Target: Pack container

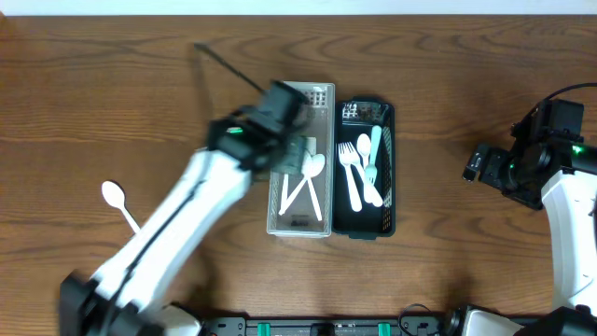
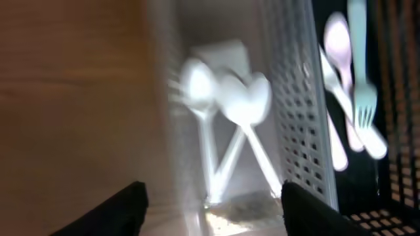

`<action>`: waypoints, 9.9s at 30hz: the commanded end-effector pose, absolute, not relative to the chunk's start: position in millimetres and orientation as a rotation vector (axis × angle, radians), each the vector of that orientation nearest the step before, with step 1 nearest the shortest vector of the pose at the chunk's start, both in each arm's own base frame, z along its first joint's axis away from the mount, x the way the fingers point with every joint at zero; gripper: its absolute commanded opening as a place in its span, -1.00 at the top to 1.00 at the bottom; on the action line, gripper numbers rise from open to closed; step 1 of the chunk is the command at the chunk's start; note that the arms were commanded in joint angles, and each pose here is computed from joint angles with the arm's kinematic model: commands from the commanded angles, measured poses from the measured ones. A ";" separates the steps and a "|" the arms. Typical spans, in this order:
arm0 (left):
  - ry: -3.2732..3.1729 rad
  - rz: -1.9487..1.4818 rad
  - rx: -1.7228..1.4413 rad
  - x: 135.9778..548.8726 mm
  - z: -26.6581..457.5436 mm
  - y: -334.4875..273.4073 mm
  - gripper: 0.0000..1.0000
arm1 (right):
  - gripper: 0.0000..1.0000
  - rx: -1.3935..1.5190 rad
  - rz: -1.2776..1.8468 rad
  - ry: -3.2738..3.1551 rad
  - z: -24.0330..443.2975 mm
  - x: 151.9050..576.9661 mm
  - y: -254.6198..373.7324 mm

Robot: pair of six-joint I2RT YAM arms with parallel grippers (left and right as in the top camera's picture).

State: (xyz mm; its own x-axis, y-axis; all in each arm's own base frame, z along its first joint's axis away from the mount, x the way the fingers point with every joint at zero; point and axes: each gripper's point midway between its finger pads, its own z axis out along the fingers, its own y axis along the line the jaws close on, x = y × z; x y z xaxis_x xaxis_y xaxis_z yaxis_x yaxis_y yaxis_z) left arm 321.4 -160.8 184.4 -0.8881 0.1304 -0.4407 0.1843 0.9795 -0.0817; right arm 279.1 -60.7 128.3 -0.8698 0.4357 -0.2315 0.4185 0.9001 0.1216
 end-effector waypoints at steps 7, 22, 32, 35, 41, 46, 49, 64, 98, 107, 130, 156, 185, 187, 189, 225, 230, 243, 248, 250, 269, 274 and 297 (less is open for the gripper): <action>2.609 0.035 -0.550 304.8 221.6 17.7 -0.90 | -0.98 0.630 0.105 2.814 127.8 279.1 -61.2; 2.581 0.050 -1.308 266.5 111.9 151.8 -0.96 | -0.98 0.630 0.105 2.815 127.7 278.9 -61.2; 2.706 0.027 -1.370 275.7 40.5 156.6 -0.96 | -0.98 0.620 0.104 2.817 127.7 278.9 -61.3; 2.748 0.025 -1.370 274.7 26.2 156.0 -0.96 | -0.98 0.620 0.104 2.817 127.7 279.0 -61.2; 2.822 -0.032 -1.336 275.7 4.5 149.7 -0.97 | -0.98 0.620 0.103 2.816 127.8 279.1 -61.4; 2.859 -0.064 -1.323 272.9 -9.2 144.6 -1.00 | -0.98 0.618 0.103 2.813 128.0 280.0 -61.5; 2.871 -0.070 -1.320 268.2 -18.5 141.4 -0.98 | -0.98 0.619 0.103 2.813 128.0 280.0 -61.7; 2.881 -0.072 -1.327 262.4 -24.1 138.2 0.14 | -0.98 0.619 0.103 2.813 128.0 279.8 -61.6; 2.687 -0.298 -0.346 327.7 150.0 -20.8 0.88 | -0.99 0.619 0.104 2.813 128.0 279.9 -61.5; 2.625 -0.423 0.263 309.6 165.0 -155.3 0.88 | -0.99 0.619 0.104 2.812 128.0 280.0 -61.5; 2.748 -0.348 0.543 311.4 96.0 -217.4 0.24 | -0.98 0.619 0.104 2.813 128.0 279.9 -61.4; 2.521 0.034 -0.040 388.9 193.0 -35.8 -0.96 | -0.99 0.034 -0.010 2.480 186.9 375.0 20.5; 2.121 -0.038 -0.215 230.2 253.2 3.5 -0.96 | -0.98 -0.106 0.040 2.261 205.4 236.3 31.5; 2.102 -0.013 -0.229 215.2 240.8 9.1 -0.96 | -0.98 -0.108 0.037 2.274 192.2 223.3 28.9; 2.113 0.033 -0.252 201.6 223.8 17.0 -0.96 | -0.99 -0.110 0.034 2.294 178.3 213.0 26.8; 2.403 0.111 -0.250 147.8 155.7 22.7 -0.96 | -0.99 -0.122 0.046 2.370 147.5 188.4 24.9; 2.403 0.111 -0.251 147.8 155.7 22.7 -0.96 | -0.99 -0.083 0.064 2.247 167.6 177.9 19.7; 2.403 0.111 -0.250 147.8 155.7 22.7 -0.96 | -0.98 -0.032 0.100 1.853 182.7 204.2 17.6; 2.403 0.110 -0.250 147.8 155.7 22.6 -0.96 | -0.98 -0.079 0.062 1.629 204.5 230.3 19.7; 2.403 0.111 -0.250 147.8 155.7 22.7 -0.96 | -0.98 -0.104 0.035 1.571 205.1 236.3 20.0; 2.403 0.111 -0.250 147.8 155.7 22.7 -0.96 | -0.98 -0.075 0.046 1.646 156.1 245.7 18.4; 2.403 0.111 -0.250 147.8 155.7 22.7 -0.96 | -0.99 -0.075 0.046 1.646 156.1 245.7 18.4; 2.270 0.052 -0.247 140.9 169.8 19.5 -0.96 | -0.99 -0.075 0.046 1.646 156.1 245.7 18.4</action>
